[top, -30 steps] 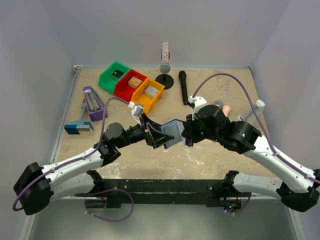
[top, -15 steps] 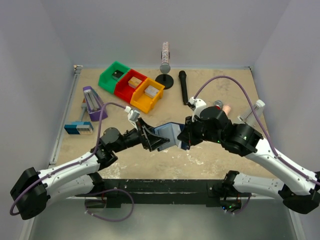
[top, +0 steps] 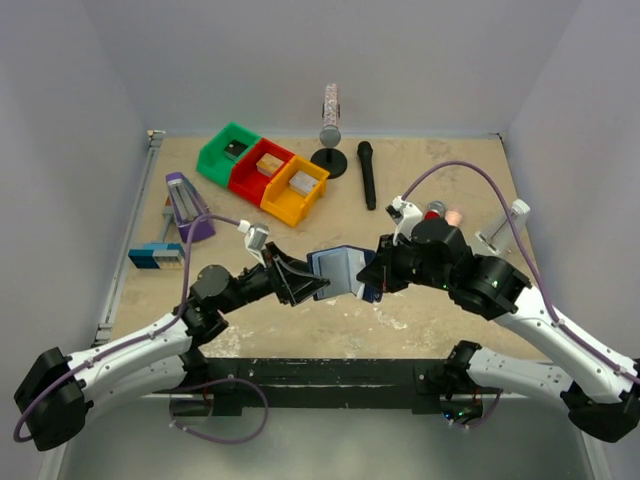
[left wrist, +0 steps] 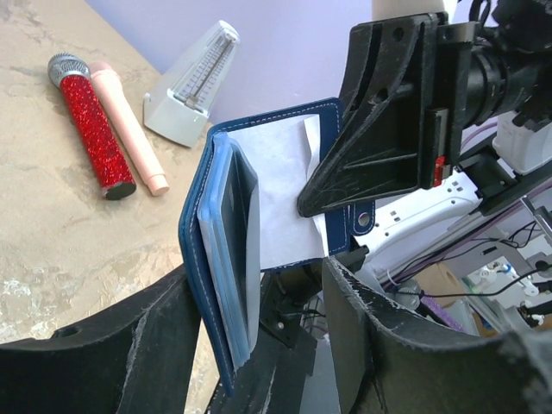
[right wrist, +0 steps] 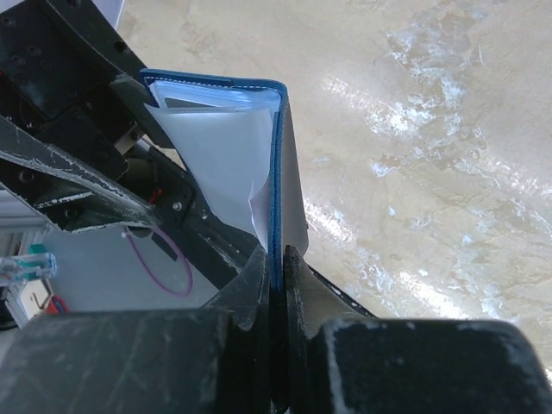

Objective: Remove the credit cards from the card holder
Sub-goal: Open the card holder at the center of the board.

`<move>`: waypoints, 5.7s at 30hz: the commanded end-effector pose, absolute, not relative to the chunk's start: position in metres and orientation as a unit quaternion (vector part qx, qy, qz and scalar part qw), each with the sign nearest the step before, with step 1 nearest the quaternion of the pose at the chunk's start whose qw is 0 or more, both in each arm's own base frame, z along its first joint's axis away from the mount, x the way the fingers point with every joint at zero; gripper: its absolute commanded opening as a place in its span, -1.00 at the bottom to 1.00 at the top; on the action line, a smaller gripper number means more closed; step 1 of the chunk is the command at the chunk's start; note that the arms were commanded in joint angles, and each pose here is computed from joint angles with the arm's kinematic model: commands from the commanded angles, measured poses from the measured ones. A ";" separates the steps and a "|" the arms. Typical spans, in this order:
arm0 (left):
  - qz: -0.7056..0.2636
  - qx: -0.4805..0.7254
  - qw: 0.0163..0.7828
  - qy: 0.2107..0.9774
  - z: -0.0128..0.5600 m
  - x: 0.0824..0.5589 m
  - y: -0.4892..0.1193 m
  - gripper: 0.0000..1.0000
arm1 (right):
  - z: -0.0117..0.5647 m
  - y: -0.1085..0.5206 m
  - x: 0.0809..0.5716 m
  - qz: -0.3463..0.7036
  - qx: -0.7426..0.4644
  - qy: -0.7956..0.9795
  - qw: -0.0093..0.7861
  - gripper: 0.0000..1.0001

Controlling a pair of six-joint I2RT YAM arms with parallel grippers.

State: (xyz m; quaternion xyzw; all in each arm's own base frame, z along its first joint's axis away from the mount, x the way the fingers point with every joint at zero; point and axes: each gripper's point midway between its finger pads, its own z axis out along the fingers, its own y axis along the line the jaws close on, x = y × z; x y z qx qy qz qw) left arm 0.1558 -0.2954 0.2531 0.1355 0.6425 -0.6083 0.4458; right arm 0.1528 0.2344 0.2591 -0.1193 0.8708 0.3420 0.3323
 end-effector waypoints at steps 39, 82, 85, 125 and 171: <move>-0.590 0.115 0.498 0.624 0.262 0.162 -0.275 -0.49 | 0.278 0.243 0.158 0.415 -0.097 0.837 0.344 -1.00; -0.431 0.103 0.433 0.785 0.272 0.183 -0.277 -1.00 | 0.286 0.265 0.171 0.440 -0.108 0.825 0.338 0.53; -0.395 0.094 0.431 0.806 0.268 0.187 -0.274 -1.00 | 0.285 0.268 0.175 0.444 -0.101 0.826 0.333 0.54; -0.403 0.076 0.438 0.800 0.265 0.176 -0.266 -1.00 | 0.225 0.269 0.193 0.425 -0.107 0.855 0.275 -0.60; -0.372 -0.027 0.378 0.847 0.103 0.207 -0.267 0.21 | 0.066 0.289 0.224 0.366 -0.089 0.911 0.168 -1.00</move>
